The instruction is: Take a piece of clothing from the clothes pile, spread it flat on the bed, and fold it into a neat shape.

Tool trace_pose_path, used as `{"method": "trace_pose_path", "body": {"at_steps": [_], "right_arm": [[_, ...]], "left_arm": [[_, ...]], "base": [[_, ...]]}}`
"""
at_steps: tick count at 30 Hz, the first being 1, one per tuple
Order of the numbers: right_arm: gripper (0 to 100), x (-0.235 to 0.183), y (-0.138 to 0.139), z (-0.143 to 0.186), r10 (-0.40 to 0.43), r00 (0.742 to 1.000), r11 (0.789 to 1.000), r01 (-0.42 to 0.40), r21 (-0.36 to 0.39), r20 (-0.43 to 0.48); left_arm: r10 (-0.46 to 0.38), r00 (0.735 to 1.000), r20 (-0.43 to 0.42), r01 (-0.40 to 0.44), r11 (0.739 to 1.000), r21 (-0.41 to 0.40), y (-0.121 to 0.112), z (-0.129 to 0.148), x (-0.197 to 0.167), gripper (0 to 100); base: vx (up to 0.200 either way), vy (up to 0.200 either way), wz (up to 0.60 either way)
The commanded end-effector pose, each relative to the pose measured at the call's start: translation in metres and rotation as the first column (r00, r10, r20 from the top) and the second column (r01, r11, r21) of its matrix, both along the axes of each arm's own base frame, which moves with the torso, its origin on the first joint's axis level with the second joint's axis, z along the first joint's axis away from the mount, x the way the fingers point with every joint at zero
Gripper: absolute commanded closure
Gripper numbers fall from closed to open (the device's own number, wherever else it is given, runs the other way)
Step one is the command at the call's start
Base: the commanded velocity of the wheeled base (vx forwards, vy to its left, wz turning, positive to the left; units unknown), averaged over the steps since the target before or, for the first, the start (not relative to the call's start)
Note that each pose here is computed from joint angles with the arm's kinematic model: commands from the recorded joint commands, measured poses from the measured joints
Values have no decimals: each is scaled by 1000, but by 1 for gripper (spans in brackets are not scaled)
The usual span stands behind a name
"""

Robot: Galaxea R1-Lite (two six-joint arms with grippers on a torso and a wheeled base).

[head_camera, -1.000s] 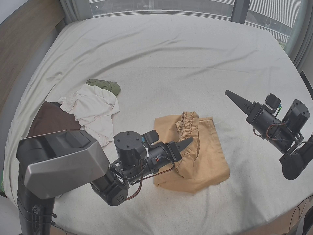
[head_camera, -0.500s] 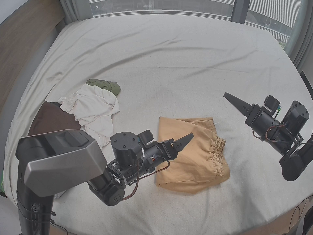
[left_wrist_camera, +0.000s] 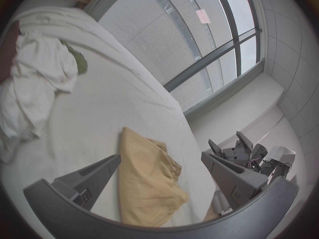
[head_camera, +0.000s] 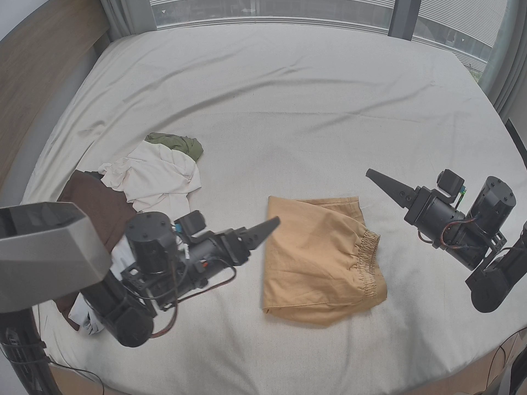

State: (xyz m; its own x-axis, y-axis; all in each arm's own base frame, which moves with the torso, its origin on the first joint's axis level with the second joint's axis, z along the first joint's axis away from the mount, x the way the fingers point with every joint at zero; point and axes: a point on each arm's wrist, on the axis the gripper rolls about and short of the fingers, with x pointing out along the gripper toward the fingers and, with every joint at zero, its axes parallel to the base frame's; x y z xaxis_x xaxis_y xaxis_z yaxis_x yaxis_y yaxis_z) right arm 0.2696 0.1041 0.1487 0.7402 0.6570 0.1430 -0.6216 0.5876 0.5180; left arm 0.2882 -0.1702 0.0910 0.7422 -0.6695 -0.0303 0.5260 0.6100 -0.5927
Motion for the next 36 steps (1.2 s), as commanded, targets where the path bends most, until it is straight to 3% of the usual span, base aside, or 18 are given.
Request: {"method": "trace_pose_path", "body": {"at_steps": [1,5,8,9,10,18,20,22,23,26,30,36], "right_arm": [[0,-1,9,-14,28,998,999,-29,-22,-58],[0,-2,11,-21,34,996,999,-37,-32,-83],[0,-4,16,-32,45,990,997,-53,-56,-136],[0,-4,16,-32,45,990,997,-53,-56,-136],[0,-5,16,-37,43,987,996,-54,-69,-158],[0,-10,13,-46,36,981,991,-59,-122,-190],[0,-13,8,-54,17,982,976,-56,-209,-186],[0,-13,7,-56,13,983,971,-56,-231,-183],[0,-13,0,-60,-15,984,957,-38,-288,-179],[0,-10,-12,-65,-56,979,939,-14,-343,-196],[0,-5,-26,-72,-111,965,925,13,-381,-238],[0,-2,-36,-80,-148,949,919,28,-394,-278]], "left_arm": [[111,987,112,-114,993,22,54,30,-19,0],[135,982,131,-141,989,43,71,31,-24,0],[142,966,215,-181,968,175,83,26,-25,0],[142,966,216,-183,966,181,83,25,-25,0],[137,962,237,-198,947,253,89,18,-30,0],[124,964,235,-216,881,421,105,-2,-47,0],[105,965,239,-214,844,492,111,-11,-51,0],[95,966,240,-207,840,501,112,-12,-52,0],[66,968,243,-186,840,510,112,-11,-56,0],[55,970,236,-172,841,513,113,-12,-61,0],[54,975,216,-162,839,519,113,-15,-62,0],[48,978,205,-151,839,524,112,-17,-64,0]], "base": [[0,0,0],[0,0,0],[0,0,0],[0,0,0],[0,0,0],[0,0,0],[0,0,0],[0,0,0],[0,0,0],[0,0,0],[0,0,0],[0,0,0]]}}
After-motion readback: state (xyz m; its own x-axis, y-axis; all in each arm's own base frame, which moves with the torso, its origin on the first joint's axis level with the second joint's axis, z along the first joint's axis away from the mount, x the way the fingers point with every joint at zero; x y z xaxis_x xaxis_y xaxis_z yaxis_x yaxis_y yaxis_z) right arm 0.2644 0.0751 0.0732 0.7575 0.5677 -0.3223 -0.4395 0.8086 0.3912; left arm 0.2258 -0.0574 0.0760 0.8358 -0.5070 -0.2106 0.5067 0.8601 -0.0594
